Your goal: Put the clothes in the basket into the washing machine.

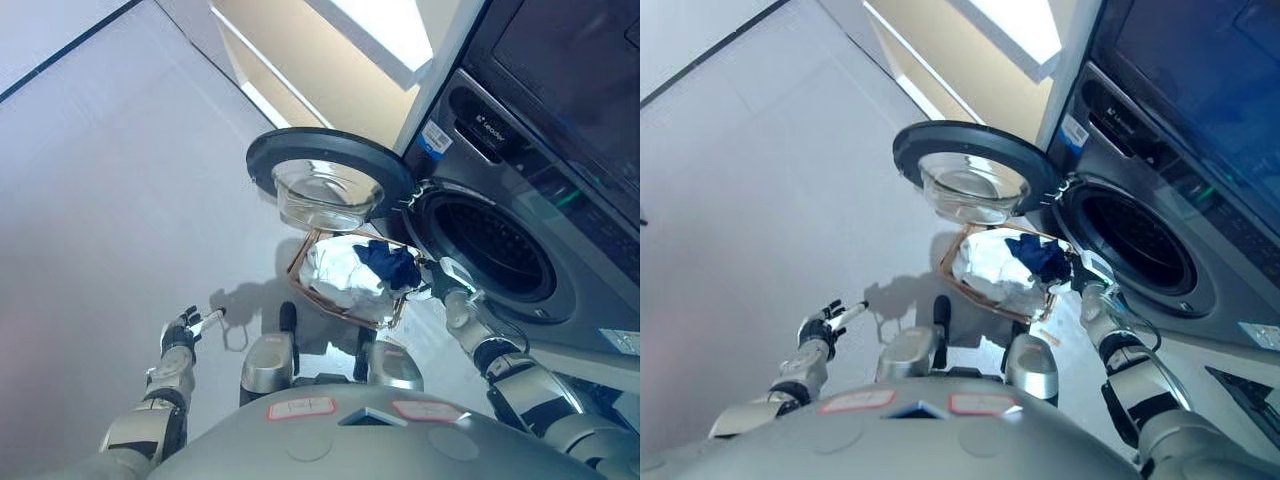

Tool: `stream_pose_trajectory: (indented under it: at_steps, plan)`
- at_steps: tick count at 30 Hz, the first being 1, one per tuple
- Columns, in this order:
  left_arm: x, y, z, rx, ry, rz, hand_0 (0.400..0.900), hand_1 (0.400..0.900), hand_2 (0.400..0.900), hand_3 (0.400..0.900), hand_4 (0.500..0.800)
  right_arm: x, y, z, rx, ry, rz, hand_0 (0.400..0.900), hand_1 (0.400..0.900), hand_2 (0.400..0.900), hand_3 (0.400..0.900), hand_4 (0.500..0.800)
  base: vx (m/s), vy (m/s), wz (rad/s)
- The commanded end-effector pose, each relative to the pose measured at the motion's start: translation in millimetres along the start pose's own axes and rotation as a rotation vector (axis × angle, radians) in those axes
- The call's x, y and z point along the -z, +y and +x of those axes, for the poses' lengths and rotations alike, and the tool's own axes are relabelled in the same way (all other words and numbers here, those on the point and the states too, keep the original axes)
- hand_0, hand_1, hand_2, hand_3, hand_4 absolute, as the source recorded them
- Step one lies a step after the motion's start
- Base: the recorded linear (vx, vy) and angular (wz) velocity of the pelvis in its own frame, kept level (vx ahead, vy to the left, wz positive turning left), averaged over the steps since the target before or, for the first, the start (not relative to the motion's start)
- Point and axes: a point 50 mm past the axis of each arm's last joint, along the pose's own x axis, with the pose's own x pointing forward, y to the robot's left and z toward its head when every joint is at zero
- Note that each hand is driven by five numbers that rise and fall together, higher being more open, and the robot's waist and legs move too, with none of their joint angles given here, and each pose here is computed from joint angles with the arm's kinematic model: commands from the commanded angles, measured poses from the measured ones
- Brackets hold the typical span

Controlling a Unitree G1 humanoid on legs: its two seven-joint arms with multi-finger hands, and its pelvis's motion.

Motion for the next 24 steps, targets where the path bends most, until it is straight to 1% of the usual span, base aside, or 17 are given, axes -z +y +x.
stream_pose_trajectory:
  at_steps: [1, 2, 5, 6, 8, 12, 15, 21, 24]
  plan:
    - [-69.5, 9.1, 10.5, -0.080, -0.249, -0.111, 0.900, 0.900, 0.900, 0.900, 0.800, -55.2, -59.7, 17.0, 0.213, -0.208, -0.117, 0.900, 0.900, 0.900, 0.900, 0.800, -0.237, -0.040, 0.25]
    - [-69.9, 9.0, 10.5, -0.080, -0.250, -0.112, 0.900, 0.900, 0.900, 0.900, 0.800, -55.5, -60.1, 17.2, 0.214, -0.208, -0.117, 0.900, 0.900, 0.900, 0.900, 0.800, -0.114, -0.023, 0.26]
    - [-92.7, -3.7, 11.5, -0.056, -0.313, -0.141, 0.900, 0.900, 0.900, 0.900, 0.800, -75.4, -88.1, 21.4, 0.301, -0.257, -0.156, 0.900, 0.900, 0.900, 0.900, 0.800, -0.104, -0.002, 0.17]
    - [-93.1, -3.9, 11.6, -0.056, -0.313, -0.142, 0.900, 0.900, 0.900, 0.900, 0.800, -75.7, -88.5, 21.5, 0.302, -0.258, -0.156, 0.900, 0.900, 0.900, 0.900, 0.800, -0.132, 0.022, 0.07]
    - [-111.4, -10.3, 10.6, -0.049, -0.370, -0.189, 0.900, 0.900, 0.900, 0.900, 0.800, -93.8, -111.5, 22.5, 0.389, -0.298, -0.159, 0.900, 0.900, 0.900, 0.900, 0.800, -0.127, 0.015, 0.12]
    - [-127.6, -12.5, 9.5, -0.046, -0.414, -0.218, 0.900, 0.900, 0.900, 0.900, 0.800, -110.5, -135.7, 22.1, 0.469, -0.324, -0.150, 0.900, 0.900, 0.900, 0.900, 0.800, -0.054, -0.009, 0.13]
    - [-134.8, -18.6, 7.7, -0.029, -0.443, -0.221, 0.900, 0.900, 0.900, 0.900, 0.800, -114.2, -147.7, 23.6, 0.516, -0.298, -0.173, 0.900, 0.900, 0.900, 0.900, 0.800, -0.026, -0.006, 0.11]
    - [-137.6, -20.0, 4.4, -0.012, -0.472, -0.240, 0.900, 0.900, 0.900, 0.900, 0.800, -112.8, -179.2, 22.5, 0.601, -0.252, -0.223, 0.900, 0.900, 0.900, 0.900, 0.800, 0.044, -0.029, 0.10]
    - [-145.7, -19.4, 1.9, -0.005, -0.510, -0.257, 0.900, 0.900, 0.900, 0.900, 0.800, -108.2, -203.5, 19.0, 0.667, -0.221, -0.244, 0.900, 0.900, 0.900, 0.900, 0.800, 0.027, -0.021, 0.11]
